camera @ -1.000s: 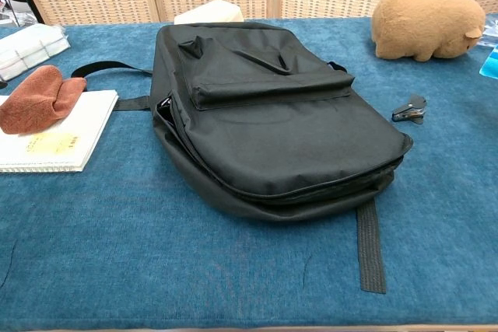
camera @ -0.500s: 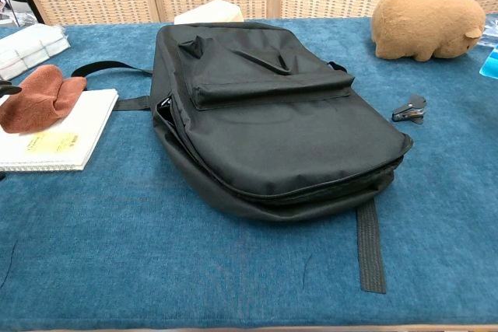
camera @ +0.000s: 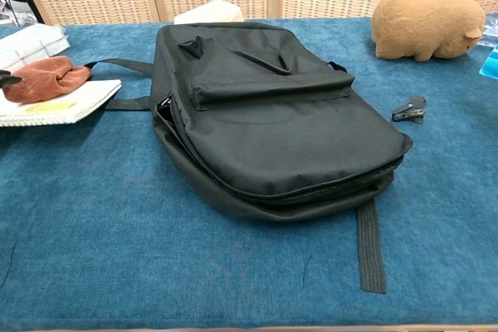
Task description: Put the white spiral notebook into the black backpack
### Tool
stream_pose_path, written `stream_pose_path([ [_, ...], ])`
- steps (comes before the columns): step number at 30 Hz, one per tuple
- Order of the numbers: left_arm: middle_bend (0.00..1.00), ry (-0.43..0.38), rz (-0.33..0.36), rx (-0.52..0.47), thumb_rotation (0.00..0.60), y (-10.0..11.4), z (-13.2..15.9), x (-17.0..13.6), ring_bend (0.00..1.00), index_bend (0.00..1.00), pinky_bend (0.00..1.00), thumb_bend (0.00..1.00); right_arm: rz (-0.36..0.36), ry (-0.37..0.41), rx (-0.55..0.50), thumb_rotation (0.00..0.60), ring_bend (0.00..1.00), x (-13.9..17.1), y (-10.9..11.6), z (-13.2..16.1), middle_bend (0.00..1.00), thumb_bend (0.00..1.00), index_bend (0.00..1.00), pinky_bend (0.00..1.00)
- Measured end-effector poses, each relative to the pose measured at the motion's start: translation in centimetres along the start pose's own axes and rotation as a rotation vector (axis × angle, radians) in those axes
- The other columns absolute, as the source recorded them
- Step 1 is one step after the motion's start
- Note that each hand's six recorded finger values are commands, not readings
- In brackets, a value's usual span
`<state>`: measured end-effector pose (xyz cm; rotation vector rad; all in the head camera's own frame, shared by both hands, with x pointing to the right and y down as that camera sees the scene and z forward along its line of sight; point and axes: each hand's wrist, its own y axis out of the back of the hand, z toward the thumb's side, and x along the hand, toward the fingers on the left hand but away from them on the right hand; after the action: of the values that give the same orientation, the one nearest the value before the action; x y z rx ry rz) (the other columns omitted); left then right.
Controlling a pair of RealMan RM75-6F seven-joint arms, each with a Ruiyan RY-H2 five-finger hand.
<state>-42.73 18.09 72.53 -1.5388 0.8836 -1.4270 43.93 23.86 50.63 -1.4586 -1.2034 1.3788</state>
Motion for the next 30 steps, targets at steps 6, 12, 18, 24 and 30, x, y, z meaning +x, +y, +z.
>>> stream_pose_path([
  [6, 0.00, 0.007, 0.024, -0.002, 0.600, 0.5, -0.3, 0.7, 0.00, 0.00, 0.00, 0.63, 0.002, 0.000, -0.001, 0.600, 0.00, 0.0, 0.0, 0.0, 0.00, 0.00, 0.00, 0.00],
  [12, 0.00, 0.018, 0.018, 0.005, 0.600, 0.6, -0.7, 1.3, 0.00, 0.00, 0.00, 0.63, 0.008, 0.000, -0.007, 0.600, 0.00, 0.1, -0.2, 0.1, 0.00, 0.00, 0.00, 0.00],
  [18, 0.00, 0.026, 0.027, 0.039, 0.600, 0.9, -1.2, 1.6, 0.00, 0.00, 0.12, 0.63, 0.013, 0.000, -0.011, 0.600, 0.00, 0.1, -0.2, 0.1, 0.00, 0.00, 0.00, 0.00],
  [24, 0.00, 0.039, 0.033, 0.050, 0.600, 0.9, -1.6, 1.9, 0.01, 0.00, 0.12, 0.64, 0.015, -0.001, -0.017, 0.600, 0.00, 0.1, -0.2, 0.0, 0.00, 0.00, 0.00, 0.00],
  [30, 0.03, 0.046, 0.032, 0.064, 0.600, 1.0, -1.8, 2.3, 0.06, 0.01, 0.15, 0.65, 0.025, 0.000, -0.021, 0.600, 0.00, 0.1, -0.4, 0.1, 0.00, 0.00, 0.00, 0.00],
])
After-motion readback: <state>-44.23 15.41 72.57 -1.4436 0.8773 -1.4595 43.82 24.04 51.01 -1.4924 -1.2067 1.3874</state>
